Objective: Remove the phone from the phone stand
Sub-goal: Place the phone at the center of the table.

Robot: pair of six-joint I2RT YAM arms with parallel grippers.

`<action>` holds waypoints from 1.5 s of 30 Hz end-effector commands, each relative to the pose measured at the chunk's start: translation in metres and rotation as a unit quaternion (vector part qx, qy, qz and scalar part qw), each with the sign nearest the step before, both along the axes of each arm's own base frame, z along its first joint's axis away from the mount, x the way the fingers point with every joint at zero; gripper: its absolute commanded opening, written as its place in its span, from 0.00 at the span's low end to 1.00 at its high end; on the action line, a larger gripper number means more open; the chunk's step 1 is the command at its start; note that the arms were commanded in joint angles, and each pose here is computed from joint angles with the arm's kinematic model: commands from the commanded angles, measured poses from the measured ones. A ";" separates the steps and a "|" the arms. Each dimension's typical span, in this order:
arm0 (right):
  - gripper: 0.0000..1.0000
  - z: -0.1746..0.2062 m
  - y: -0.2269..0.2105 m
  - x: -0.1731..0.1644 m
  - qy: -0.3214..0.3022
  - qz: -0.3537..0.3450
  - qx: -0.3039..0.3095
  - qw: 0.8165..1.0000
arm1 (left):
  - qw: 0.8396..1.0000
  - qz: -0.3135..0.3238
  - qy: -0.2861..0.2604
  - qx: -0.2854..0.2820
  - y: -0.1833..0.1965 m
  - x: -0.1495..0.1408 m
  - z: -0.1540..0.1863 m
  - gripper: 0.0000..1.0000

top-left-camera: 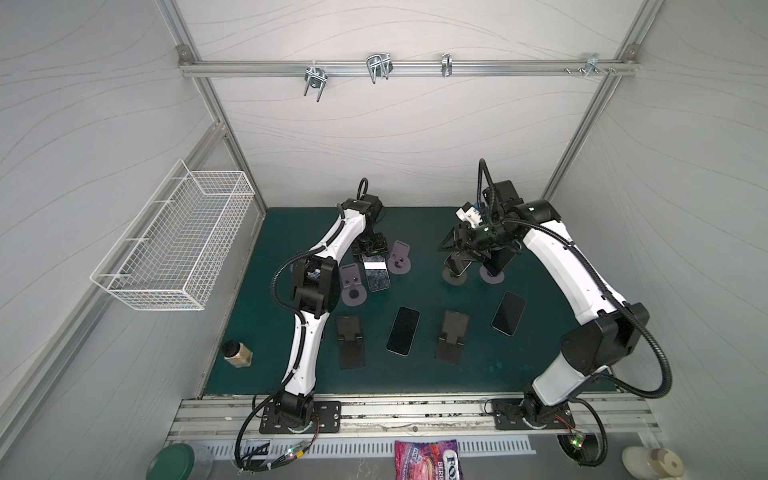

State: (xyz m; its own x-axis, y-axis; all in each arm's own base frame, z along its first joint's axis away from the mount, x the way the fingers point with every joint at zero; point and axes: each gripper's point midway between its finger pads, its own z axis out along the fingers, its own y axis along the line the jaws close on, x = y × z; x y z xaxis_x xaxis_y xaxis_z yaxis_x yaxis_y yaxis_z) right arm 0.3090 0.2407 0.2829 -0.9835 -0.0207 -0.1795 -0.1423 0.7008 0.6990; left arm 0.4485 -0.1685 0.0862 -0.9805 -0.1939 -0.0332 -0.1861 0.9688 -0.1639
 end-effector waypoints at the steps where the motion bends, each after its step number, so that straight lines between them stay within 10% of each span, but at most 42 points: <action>1: 0.59 0.005 0.000 0.001 0.006 -0.002 0.005 1.000 | 1.000 0.001 -0.001 0.000 0.003 0.003 0.005 0.68; 45: 0.59 0.001 -0.010 0.011 0.023 -0.021 0.015 0.999 | 0.999 0.019 0.024 -0.031 0.009 0.016 -0.016 0.63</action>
State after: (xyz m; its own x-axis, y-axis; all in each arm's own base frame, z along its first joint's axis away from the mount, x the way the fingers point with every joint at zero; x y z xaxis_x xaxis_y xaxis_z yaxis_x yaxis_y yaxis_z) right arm 0.3191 0.2317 0.2794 -0.9893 0.0219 -0.1446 -0.0892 0.6929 0.7155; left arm 0.4626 -0.1552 0.0663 -0.9736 -0.2279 0.0115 -0.2258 0.9547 -0.1939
